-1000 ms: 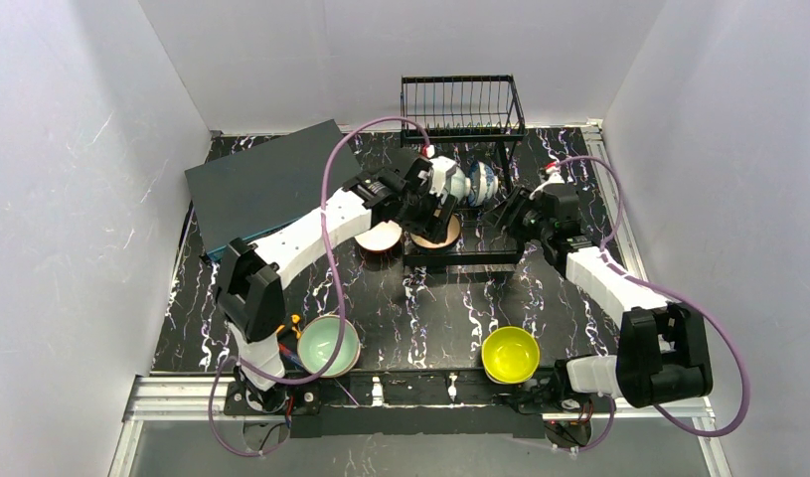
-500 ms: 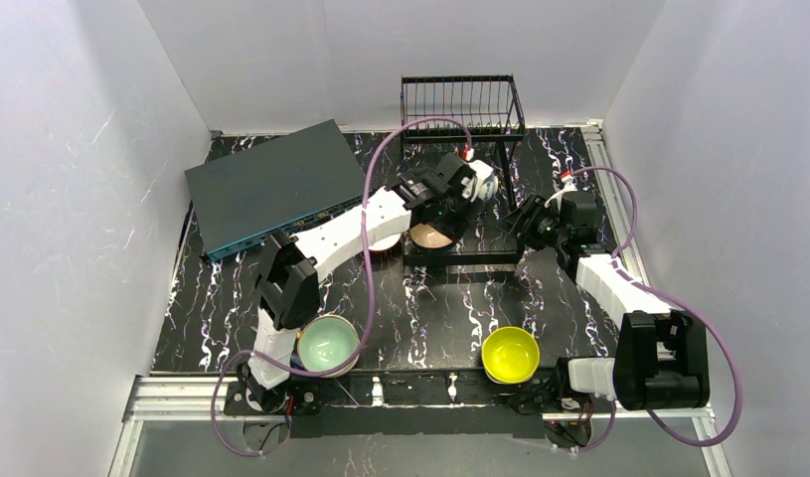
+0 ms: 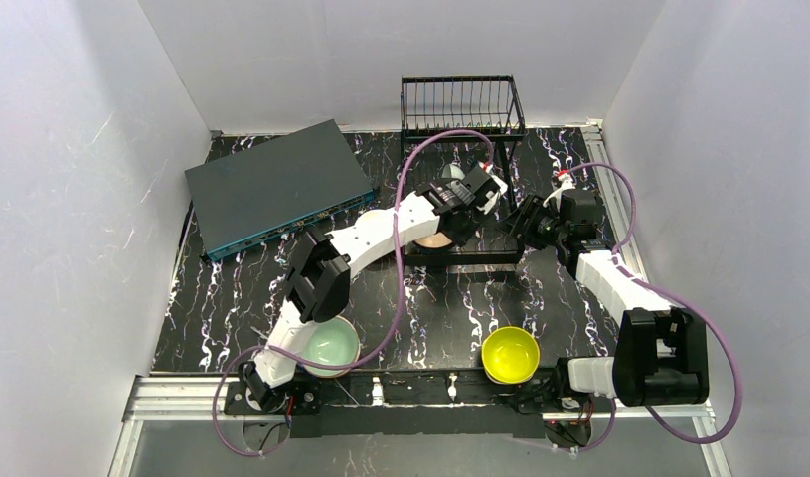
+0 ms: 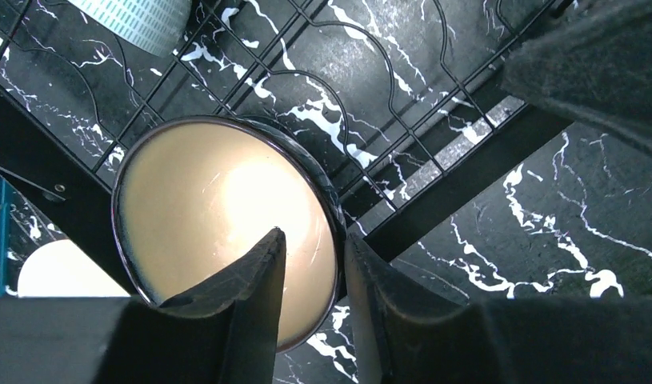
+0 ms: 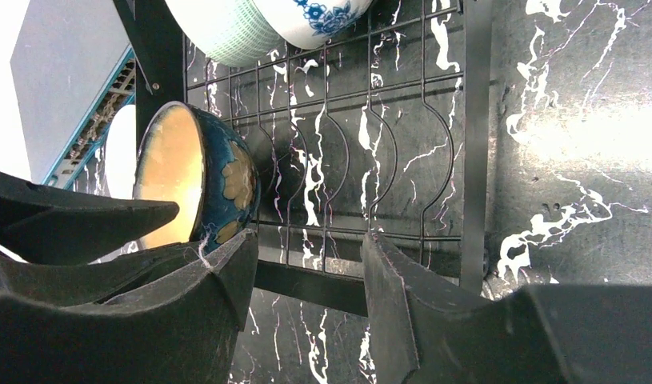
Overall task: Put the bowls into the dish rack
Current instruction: Pick up the bowl from the dish rack.
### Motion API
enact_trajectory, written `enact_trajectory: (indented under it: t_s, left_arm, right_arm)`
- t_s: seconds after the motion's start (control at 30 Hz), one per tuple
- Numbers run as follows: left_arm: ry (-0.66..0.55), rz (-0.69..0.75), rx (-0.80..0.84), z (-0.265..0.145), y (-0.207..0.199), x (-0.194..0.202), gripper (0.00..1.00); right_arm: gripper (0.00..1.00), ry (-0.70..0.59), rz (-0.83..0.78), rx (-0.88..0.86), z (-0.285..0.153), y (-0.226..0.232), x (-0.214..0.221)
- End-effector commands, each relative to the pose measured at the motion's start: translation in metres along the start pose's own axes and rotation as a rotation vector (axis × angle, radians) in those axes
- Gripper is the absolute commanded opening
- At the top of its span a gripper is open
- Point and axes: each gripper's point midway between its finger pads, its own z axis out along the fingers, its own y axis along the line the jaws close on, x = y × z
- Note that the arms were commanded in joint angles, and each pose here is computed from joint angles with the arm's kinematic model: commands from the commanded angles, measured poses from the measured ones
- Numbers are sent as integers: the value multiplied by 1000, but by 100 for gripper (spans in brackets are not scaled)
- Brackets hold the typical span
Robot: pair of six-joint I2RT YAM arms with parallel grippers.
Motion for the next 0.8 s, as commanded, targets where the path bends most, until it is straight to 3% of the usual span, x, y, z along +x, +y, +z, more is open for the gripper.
enact_trajectory:
  t_s: [0.0, 0.3, 0.37, 0.47, 0.77]
  left_arm:
    - [17, 33, -49, -8, 6, -1, 31]
    - [69, 49, 3, 1, -8, 14, 31]
    - [73, 49, 19, 2, -12, 15, 24]
    - [74, 42, 25, 0, -13, 14, 0]
    - [-50, -62, 44, -37, -9, -10, 0]
  right_arm:
    - [59, -42, -39, -21, -1, 9, -20]
    - [59, -38, -33, -32, 1, 10, -19]
    - [59, -40, -33, -34, 1, 10, -19]
    - [59, -39, -33, -35, 1, 10, -19]
    - [61, -25, -34, -74, 1, 17, -16]
